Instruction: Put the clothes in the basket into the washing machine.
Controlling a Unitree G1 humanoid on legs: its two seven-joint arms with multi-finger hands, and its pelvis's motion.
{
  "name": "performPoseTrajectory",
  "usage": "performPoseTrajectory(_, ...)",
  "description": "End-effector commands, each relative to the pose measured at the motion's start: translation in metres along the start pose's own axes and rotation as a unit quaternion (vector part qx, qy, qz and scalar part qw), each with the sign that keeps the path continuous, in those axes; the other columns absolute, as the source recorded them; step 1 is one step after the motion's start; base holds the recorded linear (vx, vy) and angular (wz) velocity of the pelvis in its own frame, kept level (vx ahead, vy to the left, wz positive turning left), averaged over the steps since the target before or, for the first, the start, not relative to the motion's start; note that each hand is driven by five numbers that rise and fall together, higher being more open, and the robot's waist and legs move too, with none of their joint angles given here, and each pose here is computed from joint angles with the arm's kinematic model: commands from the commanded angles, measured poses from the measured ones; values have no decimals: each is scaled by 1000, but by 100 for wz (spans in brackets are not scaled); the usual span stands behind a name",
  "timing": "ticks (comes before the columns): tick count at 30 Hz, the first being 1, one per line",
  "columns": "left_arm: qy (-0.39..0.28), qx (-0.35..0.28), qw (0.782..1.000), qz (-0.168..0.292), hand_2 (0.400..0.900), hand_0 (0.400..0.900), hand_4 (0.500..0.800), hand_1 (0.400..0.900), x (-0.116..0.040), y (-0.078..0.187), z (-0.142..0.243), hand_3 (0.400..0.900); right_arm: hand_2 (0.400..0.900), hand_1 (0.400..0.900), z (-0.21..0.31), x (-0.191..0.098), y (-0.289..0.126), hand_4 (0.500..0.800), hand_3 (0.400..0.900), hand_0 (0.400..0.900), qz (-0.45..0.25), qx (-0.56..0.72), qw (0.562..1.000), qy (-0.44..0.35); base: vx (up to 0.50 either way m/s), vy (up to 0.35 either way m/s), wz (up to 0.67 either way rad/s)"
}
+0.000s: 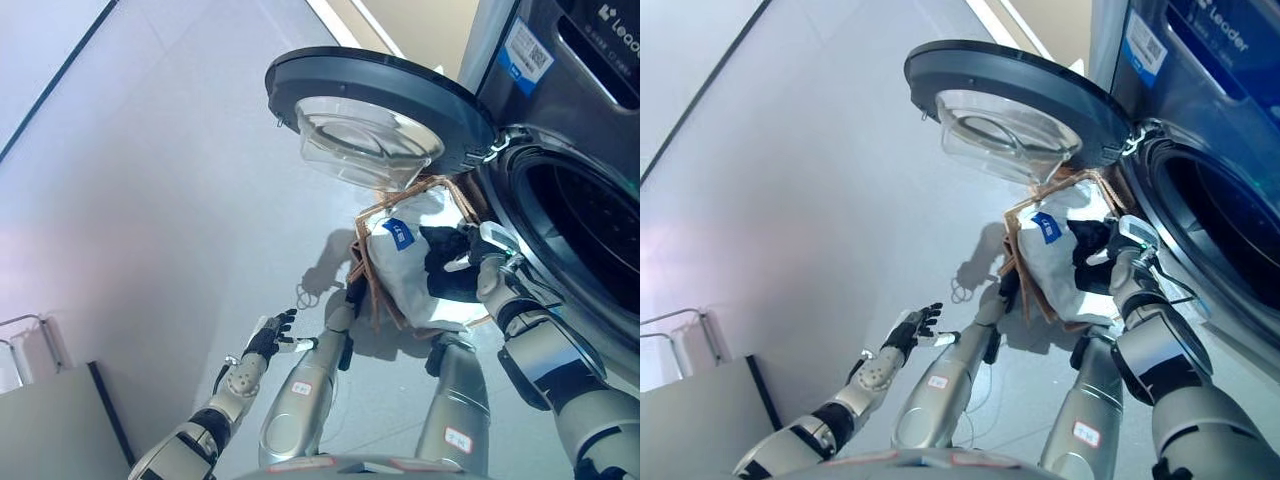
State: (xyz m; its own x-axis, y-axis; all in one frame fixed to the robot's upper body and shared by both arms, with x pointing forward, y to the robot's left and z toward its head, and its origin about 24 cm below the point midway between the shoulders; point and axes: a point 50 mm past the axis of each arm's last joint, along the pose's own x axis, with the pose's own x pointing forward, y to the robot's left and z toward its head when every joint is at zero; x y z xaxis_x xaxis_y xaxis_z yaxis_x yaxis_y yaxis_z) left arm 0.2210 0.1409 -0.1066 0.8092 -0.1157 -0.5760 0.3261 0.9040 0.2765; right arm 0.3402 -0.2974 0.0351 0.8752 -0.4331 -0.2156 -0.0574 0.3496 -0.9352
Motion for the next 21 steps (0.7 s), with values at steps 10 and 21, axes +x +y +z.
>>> performPoseTrajectory(10, -34, -35, 999, 8, 900, 900, 800, 900, -4, -4, 7, 900, 900, 900, -20, 10, -64, 800, 900, 900, -113, -20, 993, 26, -19, 0, 13)
performPoseTrajectory(21, -75, -55, 996, 6, 900, 900, 800, 900, -5, -5, 22, 900, 431, 431, -57, 5, -75, 519, 431, 431, -123, -40, 987, 93, -26, 19, 14)
